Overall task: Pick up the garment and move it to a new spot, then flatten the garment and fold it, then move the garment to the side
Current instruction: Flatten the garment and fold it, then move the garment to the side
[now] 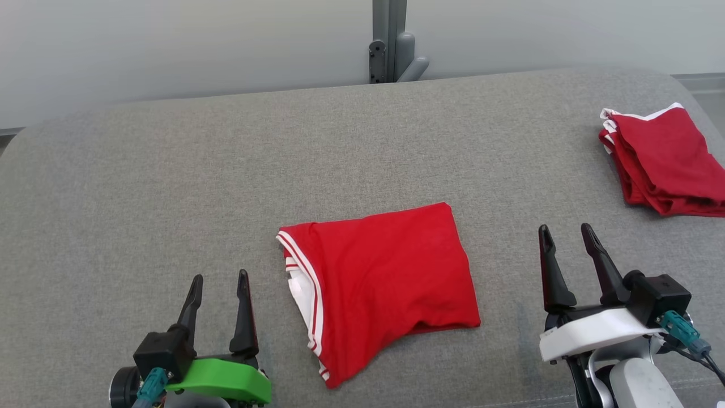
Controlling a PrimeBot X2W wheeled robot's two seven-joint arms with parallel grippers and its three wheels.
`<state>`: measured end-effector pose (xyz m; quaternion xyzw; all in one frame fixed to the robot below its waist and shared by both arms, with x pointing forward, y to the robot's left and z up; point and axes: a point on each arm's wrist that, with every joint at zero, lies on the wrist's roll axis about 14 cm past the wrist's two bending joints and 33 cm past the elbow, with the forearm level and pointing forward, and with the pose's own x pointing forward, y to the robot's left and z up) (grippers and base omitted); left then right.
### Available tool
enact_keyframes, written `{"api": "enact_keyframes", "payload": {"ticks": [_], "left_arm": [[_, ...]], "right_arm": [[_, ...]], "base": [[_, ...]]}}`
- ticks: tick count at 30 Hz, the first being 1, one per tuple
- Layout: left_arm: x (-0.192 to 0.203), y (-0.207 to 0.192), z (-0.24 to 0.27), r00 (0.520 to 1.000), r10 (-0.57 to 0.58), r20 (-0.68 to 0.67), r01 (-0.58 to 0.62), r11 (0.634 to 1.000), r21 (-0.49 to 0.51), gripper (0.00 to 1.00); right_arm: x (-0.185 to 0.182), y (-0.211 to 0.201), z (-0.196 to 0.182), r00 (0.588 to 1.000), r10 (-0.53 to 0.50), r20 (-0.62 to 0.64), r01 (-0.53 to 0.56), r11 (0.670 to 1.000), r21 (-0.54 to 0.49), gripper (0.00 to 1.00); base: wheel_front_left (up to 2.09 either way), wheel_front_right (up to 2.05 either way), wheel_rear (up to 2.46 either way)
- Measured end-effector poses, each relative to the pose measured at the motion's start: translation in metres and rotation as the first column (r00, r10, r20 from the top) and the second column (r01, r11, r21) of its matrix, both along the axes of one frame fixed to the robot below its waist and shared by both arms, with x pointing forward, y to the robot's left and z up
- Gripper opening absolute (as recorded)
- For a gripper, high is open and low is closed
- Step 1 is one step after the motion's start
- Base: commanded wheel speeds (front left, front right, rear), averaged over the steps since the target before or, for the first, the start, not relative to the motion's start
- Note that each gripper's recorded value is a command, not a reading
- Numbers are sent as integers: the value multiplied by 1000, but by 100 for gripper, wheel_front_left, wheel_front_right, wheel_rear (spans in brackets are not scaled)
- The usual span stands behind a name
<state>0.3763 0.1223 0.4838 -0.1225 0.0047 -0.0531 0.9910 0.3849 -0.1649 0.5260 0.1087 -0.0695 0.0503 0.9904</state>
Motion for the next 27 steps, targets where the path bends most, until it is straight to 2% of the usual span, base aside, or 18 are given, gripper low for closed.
{"api": "enact_keyframes", "payload": {"ticks": [18,23,27], "left_arm": [[-6,8,4,1000,21,14,-21,1000,4,100],[-6,10,4,999,31,12,-31,1000,4,100],[-6,13,2,999,38,6,-38,999,5,100]], "right_arm": [[-2,6,2,1000,15,8,-15,1000,13,100],[4,13,-2,999,38,-23,-38,999,10,100],[21,15,-7,994,77,-81,-80,996,-44,100]], "base": [[0,0,0],[0,0,0],[0,0,0]]}}
